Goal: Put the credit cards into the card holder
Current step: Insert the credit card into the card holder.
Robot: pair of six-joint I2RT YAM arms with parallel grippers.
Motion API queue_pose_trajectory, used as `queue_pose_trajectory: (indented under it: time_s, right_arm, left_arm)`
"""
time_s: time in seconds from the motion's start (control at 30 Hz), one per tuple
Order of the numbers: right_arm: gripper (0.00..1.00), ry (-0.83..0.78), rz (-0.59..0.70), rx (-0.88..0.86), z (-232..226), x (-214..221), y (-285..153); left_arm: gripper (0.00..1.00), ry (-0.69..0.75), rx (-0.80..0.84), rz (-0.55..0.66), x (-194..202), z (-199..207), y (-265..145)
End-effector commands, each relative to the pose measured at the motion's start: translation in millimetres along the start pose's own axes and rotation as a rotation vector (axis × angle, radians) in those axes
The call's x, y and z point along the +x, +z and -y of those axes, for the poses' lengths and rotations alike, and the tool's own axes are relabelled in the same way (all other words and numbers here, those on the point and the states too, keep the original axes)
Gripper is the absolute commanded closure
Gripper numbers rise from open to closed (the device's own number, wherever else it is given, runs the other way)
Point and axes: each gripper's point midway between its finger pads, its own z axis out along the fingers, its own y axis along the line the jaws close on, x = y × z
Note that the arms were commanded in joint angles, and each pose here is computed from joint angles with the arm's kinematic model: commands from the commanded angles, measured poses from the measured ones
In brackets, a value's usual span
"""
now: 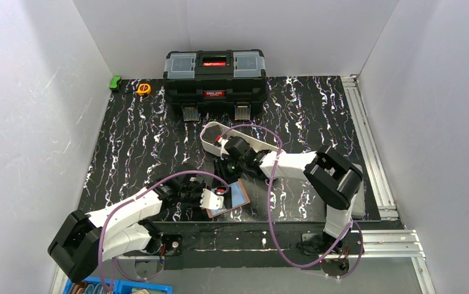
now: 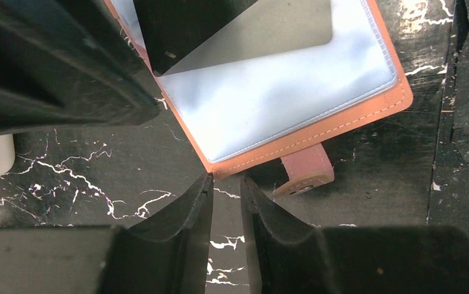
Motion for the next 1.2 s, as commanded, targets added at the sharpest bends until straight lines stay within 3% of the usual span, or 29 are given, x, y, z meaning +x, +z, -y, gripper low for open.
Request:
queue_pose_trajectory:
  time_s: [0.0,0.73,0.97,1.17]
  right_arm:
    - [0.61,0.013,-0.032,-0.024,-3,5,5]
    - [0.62,-0.004,-0.040,-0.066,-20,9,0]
    - [0.60,0.065,0.075,-0.024,-4,-19,-29]
    - [0.69,0.138,0.097,-0.032,14,0,-51]
  left_arm:
    - [0.78,0.000,0.022,0.010,-1,5,2]
    - [0.80,-0.008,0.039,-0.002,0,3,6]
    - [0.80,-0.003,0.039,-0.003,1,5,5]
    - [0.81,-0.005,0.038,-0.004,2,6,4]
